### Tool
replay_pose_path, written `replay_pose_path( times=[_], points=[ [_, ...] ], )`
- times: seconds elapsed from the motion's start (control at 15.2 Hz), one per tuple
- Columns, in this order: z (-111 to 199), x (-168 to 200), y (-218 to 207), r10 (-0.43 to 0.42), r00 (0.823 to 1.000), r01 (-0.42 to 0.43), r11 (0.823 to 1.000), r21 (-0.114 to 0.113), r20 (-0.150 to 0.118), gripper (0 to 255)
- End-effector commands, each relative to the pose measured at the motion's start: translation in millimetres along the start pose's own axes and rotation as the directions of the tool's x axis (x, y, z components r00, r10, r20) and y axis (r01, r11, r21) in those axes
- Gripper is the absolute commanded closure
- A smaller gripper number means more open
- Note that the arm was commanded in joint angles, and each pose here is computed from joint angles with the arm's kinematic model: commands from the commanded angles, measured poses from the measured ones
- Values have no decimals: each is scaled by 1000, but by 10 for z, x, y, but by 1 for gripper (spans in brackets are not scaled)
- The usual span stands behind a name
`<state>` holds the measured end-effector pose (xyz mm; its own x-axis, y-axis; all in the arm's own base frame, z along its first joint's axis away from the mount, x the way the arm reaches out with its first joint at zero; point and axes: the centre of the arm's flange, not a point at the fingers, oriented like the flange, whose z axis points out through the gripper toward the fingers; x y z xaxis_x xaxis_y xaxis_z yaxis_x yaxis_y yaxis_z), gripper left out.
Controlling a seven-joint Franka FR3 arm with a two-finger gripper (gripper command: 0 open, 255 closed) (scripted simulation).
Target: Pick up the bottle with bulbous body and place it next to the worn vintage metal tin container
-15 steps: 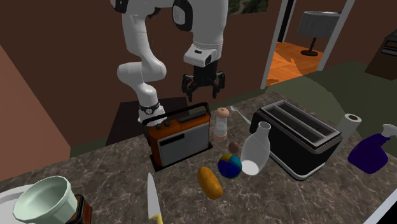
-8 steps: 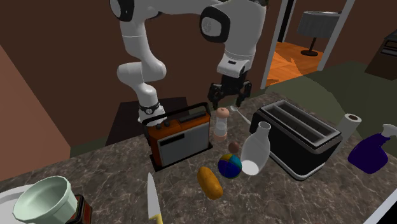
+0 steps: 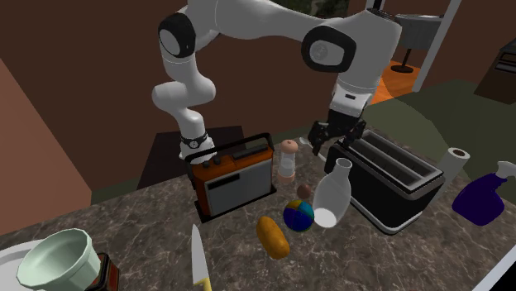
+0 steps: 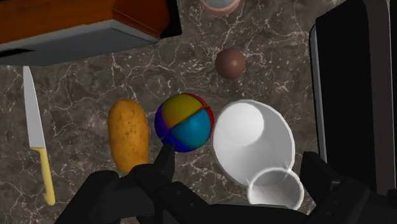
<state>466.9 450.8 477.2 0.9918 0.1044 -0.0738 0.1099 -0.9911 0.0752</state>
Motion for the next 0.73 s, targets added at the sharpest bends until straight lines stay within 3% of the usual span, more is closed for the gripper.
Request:
replay_pose_path(
  times=[0.0, 0.66],
  points=[
    [61, 135, -215, 3, 1000, -3, 1000, -6, -2, 0],
    [490, 218, -356, 4, 1000, -4, 1000, -9, -3, 0]
  ],
)
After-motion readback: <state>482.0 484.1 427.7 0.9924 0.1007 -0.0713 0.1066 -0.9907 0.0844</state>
